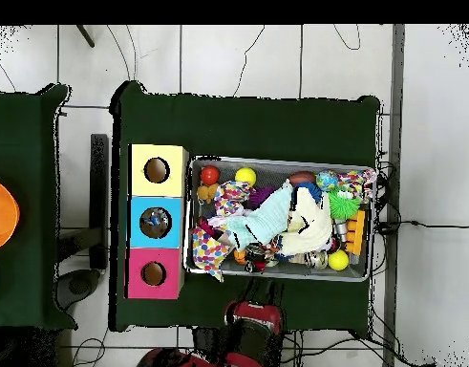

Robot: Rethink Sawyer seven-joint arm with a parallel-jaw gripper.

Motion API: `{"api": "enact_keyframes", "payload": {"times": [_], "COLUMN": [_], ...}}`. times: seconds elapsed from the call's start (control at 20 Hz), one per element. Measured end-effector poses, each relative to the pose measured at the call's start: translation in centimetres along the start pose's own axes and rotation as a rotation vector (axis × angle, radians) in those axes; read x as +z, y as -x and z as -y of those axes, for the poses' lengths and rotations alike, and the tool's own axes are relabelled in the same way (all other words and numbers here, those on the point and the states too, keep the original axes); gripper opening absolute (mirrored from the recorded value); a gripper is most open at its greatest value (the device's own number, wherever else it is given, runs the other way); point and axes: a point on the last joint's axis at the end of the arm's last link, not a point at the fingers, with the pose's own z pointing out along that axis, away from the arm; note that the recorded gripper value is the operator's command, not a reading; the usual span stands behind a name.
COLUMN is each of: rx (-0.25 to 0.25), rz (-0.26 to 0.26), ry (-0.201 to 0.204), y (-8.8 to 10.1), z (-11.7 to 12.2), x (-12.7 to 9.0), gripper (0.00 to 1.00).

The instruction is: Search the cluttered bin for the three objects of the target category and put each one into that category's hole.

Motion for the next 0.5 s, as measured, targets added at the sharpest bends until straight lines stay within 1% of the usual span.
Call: {"api": "enact_keyframes", "payload": {"times": [0.1,0.25,0.35,0.4,0.45,0.5], "rx": [0.031,0.056,0.053,0.042,0.021,0.000], "rz": [-0.056,-0.153,-0.213,-0.241,-0.272,-0.288], "ry": [-0.019,-0.025,-0.010,0.005,0.030,0.050], "y": [-0.9,-2.6,-3.5,-4.0,-4.5,-4.8], "z": [0.4,0.9,1.2,1.3,1.4,1.6], "x": [-0.5,-1.3,-1.7,-1.8,-1.9,-1.8], "gripper": [1.00,1.00,1.00,1.00,1.00,1.00]}}
